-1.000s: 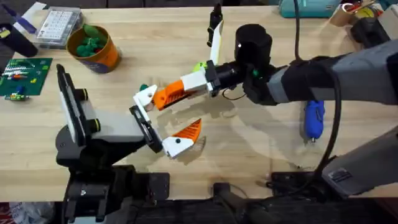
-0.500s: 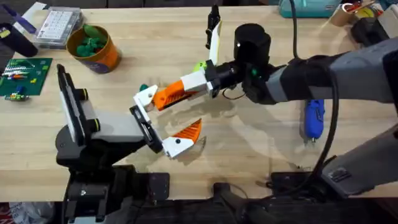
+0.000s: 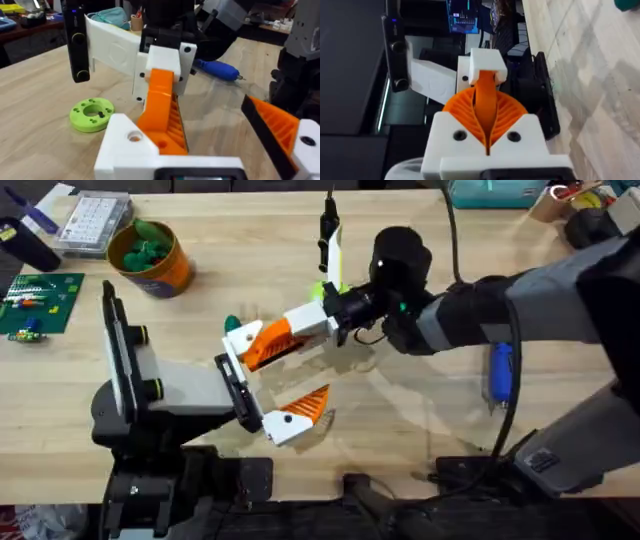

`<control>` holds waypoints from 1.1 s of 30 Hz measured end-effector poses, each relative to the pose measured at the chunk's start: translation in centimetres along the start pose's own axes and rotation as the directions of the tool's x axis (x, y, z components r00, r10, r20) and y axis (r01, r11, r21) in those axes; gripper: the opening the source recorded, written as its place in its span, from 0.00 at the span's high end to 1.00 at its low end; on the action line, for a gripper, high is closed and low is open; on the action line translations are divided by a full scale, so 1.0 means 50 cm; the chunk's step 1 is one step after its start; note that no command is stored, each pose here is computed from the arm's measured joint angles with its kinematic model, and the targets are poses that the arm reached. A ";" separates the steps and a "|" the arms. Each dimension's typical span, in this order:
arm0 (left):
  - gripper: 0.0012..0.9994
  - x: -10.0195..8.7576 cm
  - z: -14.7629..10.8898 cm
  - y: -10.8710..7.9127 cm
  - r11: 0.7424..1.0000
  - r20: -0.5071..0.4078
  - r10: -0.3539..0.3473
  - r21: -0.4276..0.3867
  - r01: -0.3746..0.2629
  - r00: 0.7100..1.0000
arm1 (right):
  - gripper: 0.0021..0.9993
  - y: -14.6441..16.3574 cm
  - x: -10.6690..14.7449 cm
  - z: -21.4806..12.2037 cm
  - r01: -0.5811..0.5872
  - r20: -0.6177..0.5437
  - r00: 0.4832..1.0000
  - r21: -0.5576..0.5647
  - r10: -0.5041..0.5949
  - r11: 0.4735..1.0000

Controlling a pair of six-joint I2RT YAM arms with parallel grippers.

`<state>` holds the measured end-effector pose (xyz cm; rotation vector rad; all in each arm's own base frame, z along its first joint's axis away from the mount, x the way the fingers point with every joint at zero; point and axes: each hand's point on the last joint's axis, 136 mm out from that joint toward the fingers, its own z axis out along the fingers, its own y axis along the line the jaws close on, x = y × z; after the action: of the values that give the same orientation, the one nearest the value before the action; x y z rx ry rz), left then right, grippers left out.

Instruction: Pick up the gripper from the table and insert it into the empty holder that is missing its gripper. Then pick up a screw, insert it into the mounting hole, and use the screwdriver to tighten it. Finally, clean up the table by picking up the vegetable and placing it into the bucket.

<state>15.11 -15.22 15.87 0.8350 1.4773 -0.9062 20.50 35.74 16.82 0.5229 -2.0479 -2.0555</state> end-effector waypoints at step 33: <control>0.01 0.002 0.000 -0.005 1.000 -0.003 -0.025 0.015 0.025 1.000 | 0.98 -0.016 -0.019 -0.011 0.010 0.074 0.997 0.036 -0.013 0.999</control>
<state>14.88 -15.34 15.80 0.8308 1.4873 -0.9363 21.65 35.60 16.14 0.4718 -2.1311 -2.0792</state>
